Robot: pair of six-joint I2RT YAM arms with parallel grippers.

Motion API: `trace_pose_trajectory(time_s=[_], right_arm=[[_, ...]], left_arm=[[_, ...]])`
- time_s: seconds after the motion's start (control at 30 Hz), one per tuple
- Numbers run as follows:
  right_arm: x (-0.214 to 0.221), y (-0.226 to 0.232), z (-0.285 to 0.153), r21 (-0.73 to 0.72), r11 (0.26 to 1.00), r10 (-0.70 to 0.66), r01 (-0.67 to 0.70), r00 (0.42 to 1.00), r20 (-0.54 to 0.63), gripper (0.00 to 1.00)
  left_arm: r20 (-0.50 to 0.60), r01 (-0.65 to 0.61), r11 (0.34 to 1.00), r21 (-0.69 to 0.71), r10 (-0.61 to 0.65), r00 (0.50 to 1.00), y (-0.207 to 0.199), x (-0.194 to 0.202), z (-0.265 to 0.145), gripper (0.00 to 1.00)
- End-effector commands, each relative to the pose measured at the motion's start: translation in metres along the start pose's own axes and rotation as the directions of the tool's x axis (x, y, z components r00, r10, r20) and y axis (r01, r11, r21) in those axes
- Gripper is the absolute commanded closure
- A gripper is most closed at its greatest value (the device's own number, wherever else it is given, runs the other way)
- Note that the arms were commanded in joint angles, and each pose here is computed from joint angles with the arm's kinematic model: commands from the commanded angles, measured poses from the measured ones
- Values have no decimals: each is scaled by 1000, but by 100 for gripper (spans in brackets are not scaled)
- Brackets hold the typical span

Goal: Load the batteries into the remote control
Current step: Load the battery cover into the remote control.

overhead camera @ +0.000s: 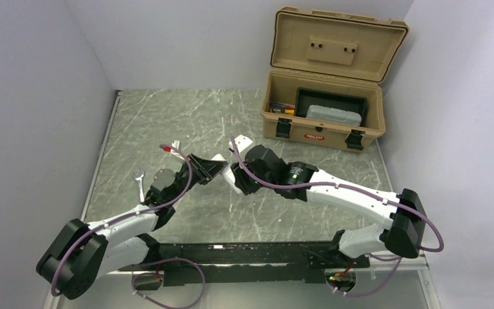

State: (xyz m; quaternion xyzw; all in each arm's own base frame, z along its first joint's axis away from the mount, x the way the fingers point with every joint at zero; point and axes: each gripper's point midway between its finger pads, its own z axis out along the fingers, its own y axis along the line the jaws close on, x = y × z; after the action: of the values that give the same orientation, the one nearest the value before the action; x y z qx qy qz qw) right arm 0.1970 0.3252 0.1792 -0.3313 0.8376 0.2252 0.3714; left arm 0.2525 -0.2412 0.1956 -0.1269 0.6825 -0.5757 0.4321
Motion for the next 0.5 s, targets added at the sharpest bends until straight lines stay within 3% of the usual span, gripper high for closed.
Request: trace_pose_trajectory(time_s=[0.0,0.3,0.47], right_arm=[[-38,7,-13,-19,1000,6,-4,993,122,66],[-34,3,-11,-2,1000,4,-3,994,110,66],[-35,3,-14,2,1000,4,-4,993,116,60]], left_arm=[[-58,-7,992,126,14,998,-26,12,-2,100],[-73,38,989,144,-27,997,-33,13,-2,100],[-76,56,987,147,-45,996,-36,12,-3,100]])
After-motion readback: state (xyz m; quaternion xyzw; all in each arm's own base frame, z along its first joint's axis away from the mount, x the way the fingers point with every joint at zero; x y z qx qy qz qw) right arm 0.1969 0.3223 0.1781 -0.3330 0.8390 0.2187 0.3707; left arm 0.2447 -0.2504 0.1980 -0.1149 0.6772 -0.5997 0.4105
